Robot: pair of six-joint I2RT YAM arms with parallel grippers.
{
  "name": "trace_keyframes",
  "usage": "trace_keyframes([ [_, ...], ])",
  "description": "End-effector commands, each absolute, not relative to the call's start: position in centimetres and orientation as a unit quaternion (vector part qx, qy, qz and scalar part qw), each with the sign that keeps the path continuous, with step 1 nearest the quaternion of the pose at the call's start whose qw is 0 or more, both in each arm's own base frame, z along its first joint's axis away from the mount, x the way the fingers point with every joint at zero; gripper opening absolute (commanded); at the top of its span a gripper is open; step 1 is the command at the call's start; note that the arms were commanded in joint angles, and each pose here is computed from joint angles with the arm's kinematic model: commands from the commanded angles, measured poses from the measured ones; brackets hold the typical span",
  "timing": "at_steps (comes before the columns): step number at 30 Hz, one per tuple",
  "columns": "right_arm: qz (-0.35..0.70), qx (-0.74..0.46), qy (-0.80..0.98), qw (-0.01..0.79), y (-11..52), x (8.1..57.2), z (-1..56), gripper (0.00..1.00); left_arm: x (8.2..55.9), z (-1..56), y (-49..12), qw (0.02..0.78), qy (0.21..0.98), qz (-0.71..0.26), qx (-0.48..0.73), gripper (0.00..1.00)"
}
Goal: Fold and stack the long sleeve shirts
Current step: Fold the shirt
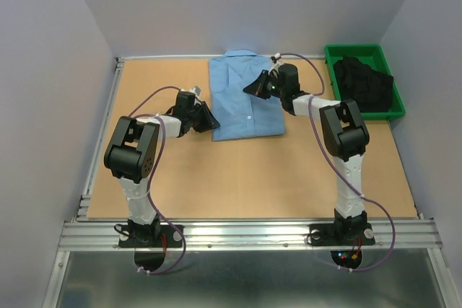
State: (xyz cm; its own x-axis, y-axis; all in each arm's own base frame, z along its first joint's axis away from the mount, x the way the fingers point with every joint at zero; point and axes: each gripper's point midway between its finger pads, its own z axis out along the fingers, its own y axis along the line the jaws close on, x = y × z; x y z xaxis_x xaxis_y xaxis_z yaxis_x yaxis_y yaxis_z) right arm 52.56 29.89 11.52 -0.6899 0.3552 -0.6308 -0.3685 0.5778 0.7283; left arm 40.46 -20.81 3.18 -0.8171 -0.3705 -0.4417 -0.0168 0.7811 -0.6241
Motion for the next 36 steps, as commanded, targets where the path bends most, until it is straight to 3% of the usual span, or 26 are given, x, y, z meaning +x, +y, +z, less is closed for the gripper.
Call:
trace_keyframes([
  [1,0.456,-0.008,0.775,0.438,29.6,52.6,13.9,0.01,39.6,2.8,-20.1,0.275,0.908,-0.294,-0.114,0.34],
  [17,0.419,0.042,0.79,0.445,26.8,52.6,12.0,0.04,39.3,2.7,-19.8,0.274,0.909,-0.289,-0.125,0.33],
  [24,0.42,0.024,0.782,0.46,26.9,53.4,15.1,0.47,39.5,4.0,-20.2,0.274,0.906,-0.3,-0.119,0.35],
  [28,0.407,0.015,0.797,0.446,26.6,52.6,16.1,0.62,39.8,7.2,-20.6,0.295,0.894,-0.317,-0.112,0.4],
  [31,0.42,0.011,0.793,0.441,26.6,50.9,17.4,0.69,40.1,10.1,-20.6,0.322,0.882,-0.328,-0.103,0.5],
  [36,0.469,-0.002,0.784,0.408,27.9,48.3,19.2,0.7,40.6,13.8,-21.4,0.36,0.862,-0.347,-0.081,0.66],
])
